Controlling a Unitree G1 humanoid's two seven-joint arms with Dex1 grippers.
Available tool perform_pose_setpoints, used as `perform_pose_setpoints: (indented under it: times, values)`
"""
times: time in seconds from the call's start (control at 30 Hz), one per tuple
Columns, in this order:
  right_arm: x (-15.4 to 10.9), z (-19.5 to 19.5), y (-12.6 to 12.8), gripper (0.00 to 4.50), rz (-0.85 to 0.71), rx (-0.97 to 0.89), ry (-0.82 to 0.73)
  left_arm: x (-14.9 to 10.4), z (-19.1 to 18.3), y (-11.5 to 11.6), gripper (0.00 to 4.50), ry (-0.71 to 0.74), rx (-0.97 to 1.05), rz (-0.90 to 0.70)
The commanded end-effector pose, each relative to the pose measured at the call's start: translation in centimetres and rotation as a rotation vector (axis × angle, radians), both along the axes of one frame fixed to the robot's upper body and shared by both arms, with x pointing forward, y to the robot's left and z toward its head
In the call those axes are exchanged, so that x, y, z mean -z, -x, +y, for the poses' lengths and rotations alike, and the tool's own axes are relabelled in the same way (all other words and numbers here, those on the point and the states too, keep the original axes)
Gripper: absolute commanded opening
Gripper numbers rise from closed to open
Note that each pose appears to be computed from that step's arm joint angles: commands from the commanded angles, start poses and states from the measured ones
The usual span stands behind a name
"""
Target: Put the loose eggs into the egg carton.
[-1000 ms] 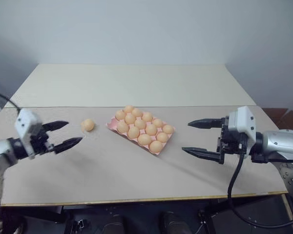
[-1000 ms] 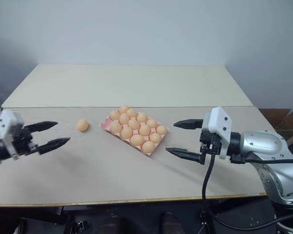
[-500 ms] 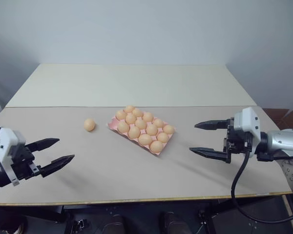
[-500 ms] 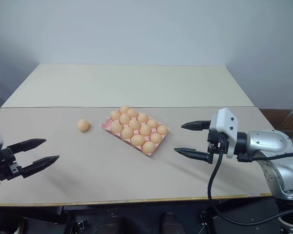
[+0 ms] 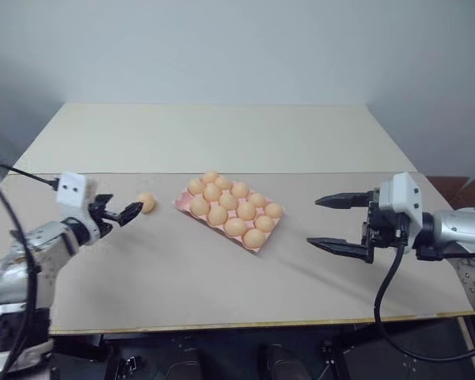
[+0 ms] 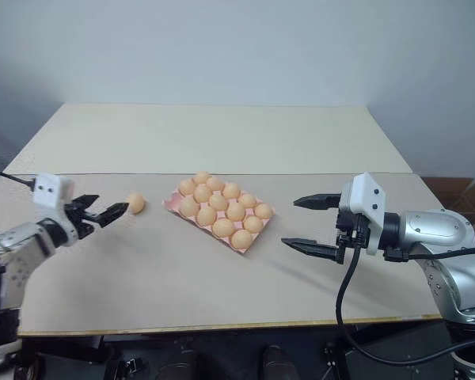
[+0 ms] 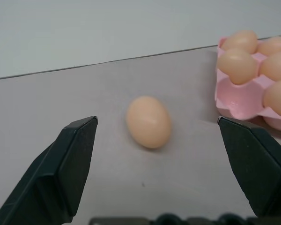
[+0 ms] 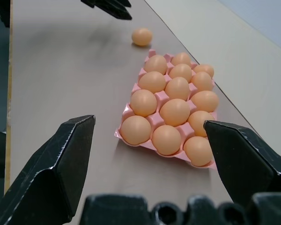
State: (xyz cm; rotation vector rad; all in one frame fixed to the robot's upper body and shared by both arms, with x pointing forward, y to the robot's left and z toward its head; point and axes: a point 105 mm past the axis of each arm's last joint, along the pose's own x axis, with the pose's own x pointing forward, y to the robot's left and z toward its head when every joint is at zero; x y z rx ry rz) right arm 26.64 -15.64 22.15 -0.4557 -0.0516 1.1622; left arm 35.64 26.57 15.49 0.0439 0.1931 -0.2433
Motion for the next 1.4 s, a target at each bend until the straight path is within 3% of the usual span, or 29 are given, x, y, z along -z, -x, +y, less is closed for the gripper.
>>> perform_pose_setpoints:
  times: [0.03, 0.47, 0.73, 0.8, 0.9, 1.13, 1.33, 1.4]
  values:
    - [-1.8, 0.4, 0.9, 4.32, -0.051, -0.032, -0.046, -0.6, 0.1, -1.7, 4.48, -0.026, -0.057, -0.047]
    - [-1.9, 0.4, 1.6, 4.32, -0.056, -0.021, -0.036, 3.0, -1.2, -5.5, 4.48, -0.008, -0.099, 0.037]
    - [-1.8, 0.4, 1.8, 4.32, -0.058, -0.009, -0.039, 3.1, -1.3, -5.7, 2.04, -0.009, -0.084, 0.02]
    - [-1.7, 0.5, 1.8, 4.32, -0.057, -0.007, -0.04, 2.6, -0.8, -5.6, 1.75, -0.018, -0.086, 0.002]
    - [-1.6, 0.5, 1.9, 4.32, -0.054, -0.005, -0.043, 0.8, -0.9, -5.5, 1.75, -0.037, -0.062, -0.058]
    - [-1.6, 0.7, 1.8, 4.32, -0.058, -0.002, -0.049, -3.0, -6.1, -5.0, 1.75, -0.053, 0.21, -0.189]
    - [-1.3, 0.8, 2.0, 4.32, -0.067, 0.02, -0.053, -2.6, -9.5, -5.0, 1.75, -0.072, 0.375, -0.161]
    - [-1.4, 0.8, 2.1, 4.32, -0.072, 0.027, -0.055, -1.9, -9.8, -5.0, 2.39, -0.107, 0.399, -0.142]
